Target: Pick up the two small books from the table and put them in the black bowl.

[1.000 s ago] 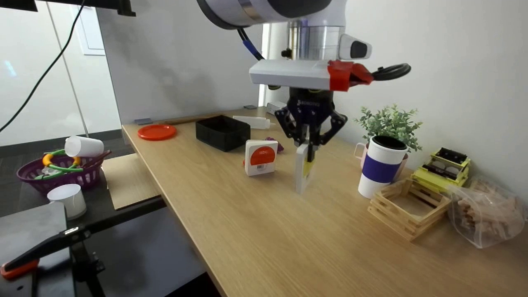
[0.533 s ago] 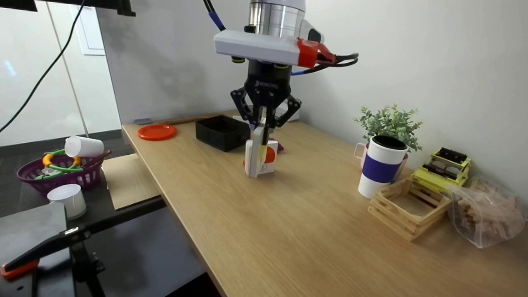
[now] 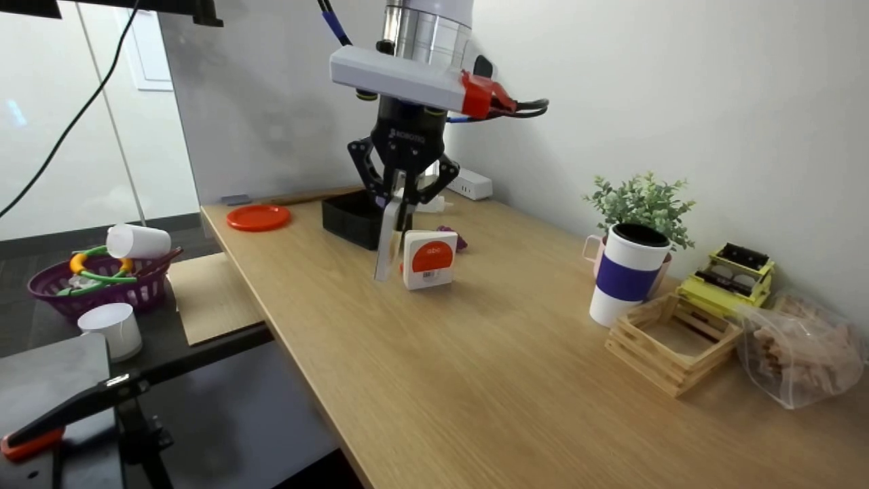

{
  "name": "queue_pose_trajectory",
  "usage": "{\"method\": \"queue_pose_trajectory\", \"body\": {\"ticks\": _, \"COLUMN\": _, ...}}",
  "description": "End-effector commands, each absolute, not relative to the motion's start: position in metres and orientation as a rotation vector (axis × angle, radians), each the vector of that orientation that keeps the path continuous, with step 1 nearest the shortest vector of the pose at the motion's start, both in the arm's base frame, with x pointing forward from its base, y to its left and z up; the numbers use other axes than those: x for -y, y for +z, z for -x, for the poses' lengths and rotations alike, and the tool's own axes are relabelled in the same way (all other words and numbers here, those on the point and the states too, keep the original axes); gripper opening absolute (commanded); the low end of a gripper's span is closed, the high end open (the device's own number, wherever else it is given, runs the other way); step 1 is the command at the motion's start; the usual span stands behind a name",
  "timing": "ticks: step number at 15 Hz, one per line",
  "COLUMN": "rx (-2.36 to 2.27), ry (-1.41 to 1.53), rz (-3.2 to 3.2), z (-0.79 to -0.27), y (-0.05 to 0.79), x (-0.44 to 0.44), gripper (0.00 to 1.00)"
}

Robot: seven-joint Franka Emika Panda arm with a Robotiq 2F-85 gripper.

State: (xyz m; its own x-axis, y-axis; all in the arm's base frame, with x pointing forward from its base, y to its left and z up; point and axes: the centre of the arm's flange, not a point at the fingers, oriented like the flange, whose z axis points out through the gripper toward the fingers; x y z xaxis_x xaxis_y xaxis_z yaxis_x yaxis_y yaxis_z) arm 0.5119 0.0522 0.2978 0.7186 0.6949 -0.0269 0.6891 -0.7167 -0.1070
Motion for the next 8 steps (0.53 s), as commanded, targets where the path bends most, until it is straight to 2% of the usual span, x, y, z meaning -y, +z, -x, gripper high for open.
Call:
{"method": "queue_pose_trajectory", "body": {"ticks": 1, "rx": 1.290, "ry": 0.090, "rz": 2.642, "z": -0.5095, "y": 0.3018, "x": -0.0559, "gripper": 0.04}}
{"method": "queue_pose_trajectory", "body": {"ticks": 4, "rx": 1.316, "ry": 0.094, "rz": 2.644, "z": -0.5088, "y": 0.2960, "x": -0.0589, "gripper": 0.04}}
{"method": "queue_pose_trajectory", "body": {"ticks": 5, "rx": 1.325, "ry": 0.099, "rz": 2.636, "z": -0.5088, "y": 0.2957, "x": -0.0588, "gripper": 0.14}}
{"method": "queue_pose_trajectory", "body": {"ticks": 8, "rx": 1.321, "ry": 0.099, "rz": 2.639, "z": -0.5089, "y": 0.2956, "x": -0.0586, "gripper": 0.14}}
